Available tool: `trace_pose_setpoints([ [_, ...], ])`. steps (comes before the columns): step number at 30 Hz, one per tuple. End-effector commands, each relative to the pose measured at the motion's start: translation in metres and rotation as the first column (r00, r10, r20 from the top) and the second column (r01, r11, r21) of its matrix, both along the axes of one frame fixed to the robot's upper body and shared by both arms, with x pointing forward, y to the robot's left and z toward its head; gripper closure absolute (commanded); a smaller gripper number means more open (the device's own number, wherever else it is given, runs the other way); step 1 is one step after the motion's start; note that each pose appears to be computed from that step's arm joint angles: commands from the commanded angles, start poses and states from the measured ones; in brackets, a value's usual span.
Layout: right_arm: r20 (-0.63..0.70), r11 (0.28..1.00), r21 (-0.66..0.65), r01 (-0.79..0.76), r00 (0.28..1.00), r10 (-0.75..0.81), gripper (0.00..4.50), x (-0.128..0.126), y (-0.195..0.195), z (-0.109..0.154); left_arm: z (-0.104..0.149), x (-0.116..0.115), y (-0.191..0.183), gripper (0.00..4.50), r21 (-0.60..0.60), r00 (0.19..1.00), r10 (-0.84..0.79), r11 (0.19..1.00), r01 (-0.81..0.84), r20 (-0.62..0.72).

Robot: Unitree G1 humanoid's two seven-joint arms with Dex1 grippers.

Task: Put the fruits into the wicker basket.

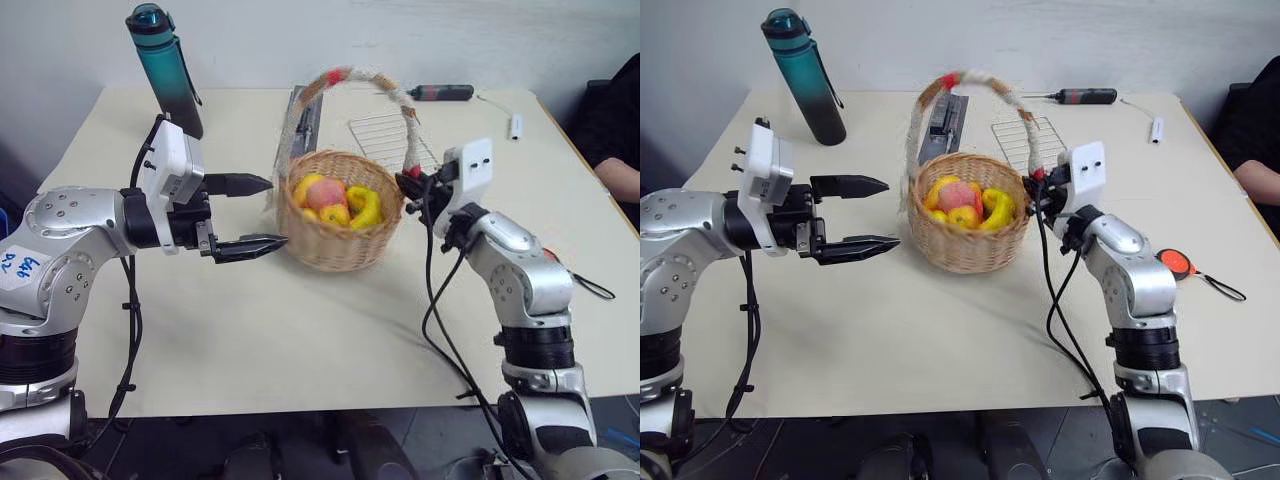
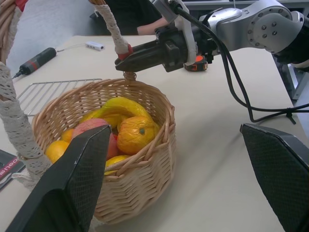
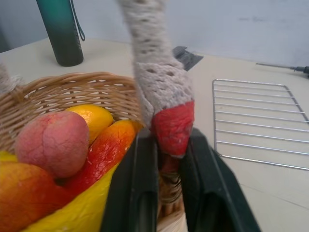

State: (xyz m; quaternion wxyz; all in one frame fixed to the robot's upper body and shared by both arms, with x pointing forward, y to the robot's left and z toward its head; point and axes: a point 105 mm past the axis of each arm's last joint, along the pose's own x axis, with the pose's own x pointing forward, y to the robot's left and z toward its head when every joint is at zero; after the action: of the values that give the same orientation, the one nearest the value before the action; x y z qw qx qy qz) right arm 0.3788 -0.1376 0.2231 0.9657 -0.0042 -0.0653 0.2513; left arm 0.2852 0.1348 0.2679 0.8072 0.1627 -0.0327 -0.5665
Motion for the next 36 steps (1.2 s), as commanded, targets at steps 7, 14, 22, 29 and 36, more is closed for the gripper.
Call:
trace_pose_setpoints([
  [7, 0.207, 0.956, -0.018, 0.294, 0.936, -0.284, 4.36, -0.040, -0.119, 0.060, 0.003, -0.001, -0.007, 0.00, -0.002, 0.998, -0.054, 0.999, 0.054, 0.038],
  [14, 0.186, 0.891, -0.117, 0.438, 0.891, -0.414, 4.36, -0.039, -0.186, 0.046, 0.003, 0.001, -0.016, 0.00, -0.037, 0.994, -0.097, 0.994, 0.098, 0.048],
  [22, 0.152, 0.879, -0.046, 0.474, 0.873, -0.463, 3.04, -0.029, -0.209, 0.024, 0.009, 0.001, -0.019, 0.00, -0.113, 0.993, -0.119, 0.986, 0.121, 0.024],
  [29, 0.096, 0.880, -0.167, 0.444, 0.896, -0.433, 0.70, -0.076, -0.239, 0.029, 0.005, -0.010, -0.014, 0.00, -0.086, 0.975, -0.216, 0.974, 0.211, -0.056],
  [36, -0.131, 0.934, -0.295, 0.203, 0.960, -0.249, 0.04, -0.149, -0.257, 0.050, 0.004, -0.002, 0.005, 0.00, -0.064, 0.978, -0.194, 0.980, 0.189, -0.073],
])
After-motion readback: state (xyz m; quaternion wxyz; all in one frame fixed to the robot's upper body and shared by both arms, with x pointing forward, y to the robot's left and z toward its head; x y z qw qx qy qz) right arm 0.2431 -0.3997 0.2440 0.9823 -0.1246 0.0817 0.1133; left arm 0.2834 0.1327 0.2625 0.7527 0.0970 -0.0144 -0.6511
